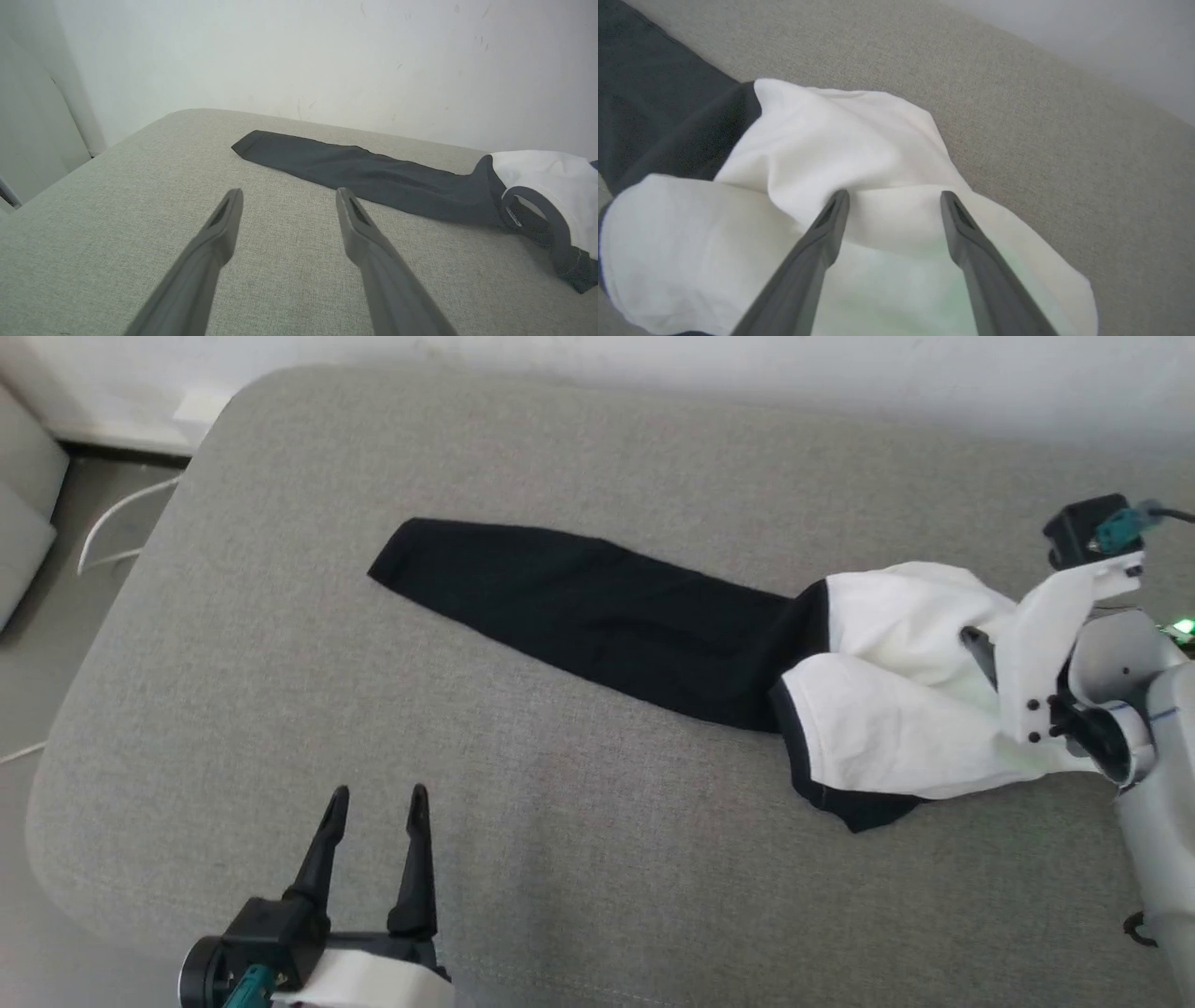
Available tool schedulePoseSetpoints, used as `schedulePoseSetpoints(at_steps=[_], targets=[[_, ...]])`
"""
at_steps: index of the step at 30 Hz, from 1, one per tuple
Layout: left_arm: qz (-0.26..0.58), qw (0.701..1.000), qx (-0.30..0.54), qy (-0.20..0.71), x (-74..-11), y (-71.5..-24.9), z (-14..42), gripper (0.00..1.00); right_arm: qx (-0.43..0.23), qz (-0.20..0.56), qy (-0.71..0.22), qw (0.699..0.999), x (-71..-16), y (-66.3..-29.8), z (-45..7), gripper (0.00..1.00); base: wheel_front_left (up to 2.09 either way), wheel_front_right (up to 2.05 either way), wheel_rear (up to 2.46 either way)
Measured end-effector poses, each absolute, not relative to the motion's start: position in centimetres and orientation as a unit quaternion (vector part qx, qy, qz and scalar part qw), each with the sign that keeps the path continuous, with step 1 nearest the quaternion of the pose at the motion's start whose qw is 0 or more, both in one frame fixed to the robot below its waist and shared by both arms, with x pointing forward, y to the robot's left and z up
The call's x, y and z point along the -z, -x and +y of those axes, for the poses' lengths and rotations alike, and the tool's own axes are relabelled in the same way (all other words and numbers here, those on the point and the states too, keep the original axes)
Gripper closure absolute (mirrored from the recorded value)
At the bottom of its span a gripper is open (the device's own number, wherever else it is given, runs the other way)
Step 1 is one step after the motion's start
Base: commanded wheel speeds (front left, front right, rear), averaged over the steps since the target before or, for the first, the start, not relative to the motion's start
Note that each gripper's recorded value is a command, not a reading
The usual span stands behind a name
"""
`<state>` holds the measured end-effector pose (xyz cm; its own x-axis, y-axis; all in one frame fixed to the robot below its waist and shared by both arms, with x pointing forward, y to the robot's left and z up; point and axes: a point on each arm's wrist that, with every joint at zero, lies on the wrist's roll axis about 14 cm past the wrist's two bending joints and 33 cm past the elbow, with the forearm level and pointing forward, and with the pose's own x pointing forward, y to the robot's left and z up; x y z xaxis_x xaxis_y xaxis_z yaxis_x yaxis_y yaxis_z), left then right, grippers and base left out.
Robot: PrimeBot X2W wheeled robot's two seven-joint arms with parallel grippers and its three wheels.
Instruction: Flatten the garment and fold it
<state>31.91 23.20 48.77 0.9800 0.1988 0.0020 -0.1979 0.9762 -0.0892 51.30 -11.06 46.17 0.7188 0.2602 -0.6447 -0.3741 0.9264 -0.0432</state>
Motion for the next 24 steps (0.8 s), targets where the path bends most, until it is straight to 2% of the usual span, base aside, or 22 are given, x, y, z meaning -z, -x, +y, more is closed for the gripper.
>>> schedulePoseSetpoints(at_steps=[7, 8, 9, 10, 14, 24], targets=[[0.001, 0.994, -0.103, 0.043, -48.4, -32.7, 23.4, 0.00, -0.182, 0.426, 0.119, 0.878, -39.6, -50.7, -10.2, 0.00, 0.00, 0.00, 0.00], [0.004, 0.994, -0.105, 0.043, -48.3, -32.7, 23.5, 0.00, -0.185, 0.432, 0.122, 0.874, -39.1, -50.7, -10.0, 0.22, 0.00, 0.00, 0.00], [0.007, 0.993, -0.108, 0.044, -48.1, -32.6, 23.7, 0.00, -0.189, 0.430, 0.129, 0.874, -39.1, -51.0, -9.7, 0.77, 0.00, 0.00, 0.00], [0.011, 0.993, -0.110, 0.044, -47.9, -32.5, 23.8, 0.00, -0.193, 0.424, 0.132, 0.875, -39.2, -51.4, -9.4, 1.00, 0.00, 0.00, 0.00], [0.018, 0.992, -0.115, 0.044, -47.5, -32.3, 24.0, 0.00, -0.210, 0.385, 0.144, 0.887, -41.1, -53.1, -8.1, 1.00, 0.00, 0.00, 0.00], [0.020, 0.992, -0.110, 0.059, -47.3, -32.3, 23.2, 0.00, -0.228, 0.221, 0.162, 0.934, -51.6, -59.3, -5.6, 1.00, 0.00, 0.00, 0.00]])
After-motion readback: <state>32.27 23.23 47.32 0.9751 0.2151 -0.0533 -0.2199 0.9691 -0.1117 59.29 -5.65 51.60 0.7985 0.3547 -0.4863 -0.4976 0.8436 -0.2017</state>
